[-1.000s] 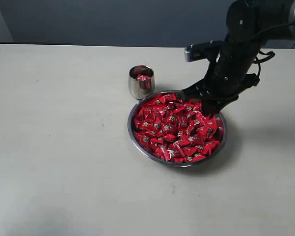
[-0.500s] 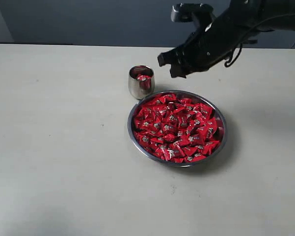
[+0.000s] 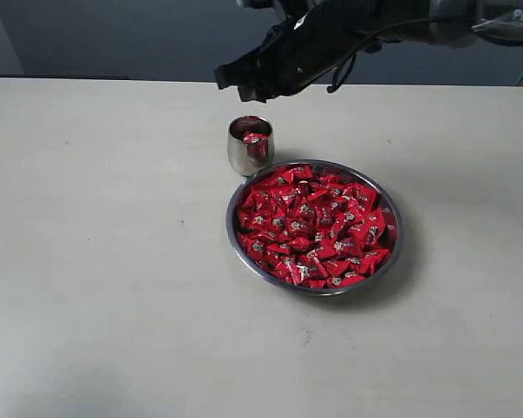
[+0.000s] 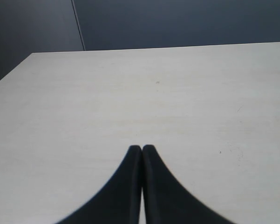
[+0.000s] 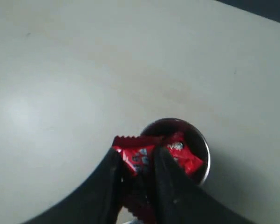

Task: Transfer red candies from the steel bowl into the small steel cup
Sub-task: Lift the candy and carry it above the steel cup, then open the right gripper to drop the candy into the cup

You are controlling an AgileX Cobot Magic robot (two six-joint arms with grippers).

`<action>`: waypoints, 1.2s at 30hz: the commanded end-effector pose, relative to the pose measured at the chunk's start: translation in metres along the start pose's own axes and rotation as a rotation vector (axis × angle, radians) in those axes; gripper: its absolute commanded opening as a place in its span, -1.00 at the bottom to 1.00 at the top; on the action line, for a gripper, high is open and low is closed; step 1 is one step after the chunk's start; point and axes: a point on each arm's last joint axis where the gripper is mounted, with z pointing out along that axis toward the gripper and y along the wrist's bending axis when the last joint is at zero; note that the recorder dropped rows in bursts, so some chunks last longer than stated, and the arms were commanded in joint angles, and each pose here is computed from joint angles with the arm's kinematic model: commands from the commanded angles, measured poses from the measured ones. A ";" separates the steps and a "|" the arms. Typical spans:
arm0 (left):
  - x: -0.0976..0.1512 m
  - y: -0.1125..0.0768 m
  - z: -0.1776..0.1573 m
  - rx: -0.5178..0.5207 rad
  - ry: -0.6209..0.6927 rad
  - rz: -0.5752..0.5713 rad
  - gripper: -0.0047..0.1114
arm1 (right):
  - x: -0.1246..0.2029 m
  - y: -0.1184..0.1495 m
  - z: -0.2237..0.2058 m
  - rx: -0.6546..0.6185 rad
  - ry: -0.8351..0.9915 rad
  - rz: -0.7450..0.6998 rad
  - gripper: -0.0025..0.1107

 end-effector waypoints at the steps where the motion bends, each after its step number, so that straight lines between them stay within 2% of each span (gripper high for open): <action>1: 0.001 0.000 0.000 0.004 -0.008 0.002 -0.91 | -0.005 0.003 0.016 0.017 -0.058 -0.019 -0.97; 12: 0.001 0.000 0.000 0.004 -0.008 0.002 -0.91 | -0.001 0.000 0.047 0.034 -0.042 0.007 -0.97; 22: 0.001 0.000 0.000 0.004 -0.008 0.002 -0.91 | -0.004 -0.007 0.048 0.134 -0.039 -0.018 -0.97; 36: 0.001 0.000 0.000 0.004 -0.008 0.002 -0.91 | 0.006 -0.010 0.061 0.140 0.004 -0.016 -0.97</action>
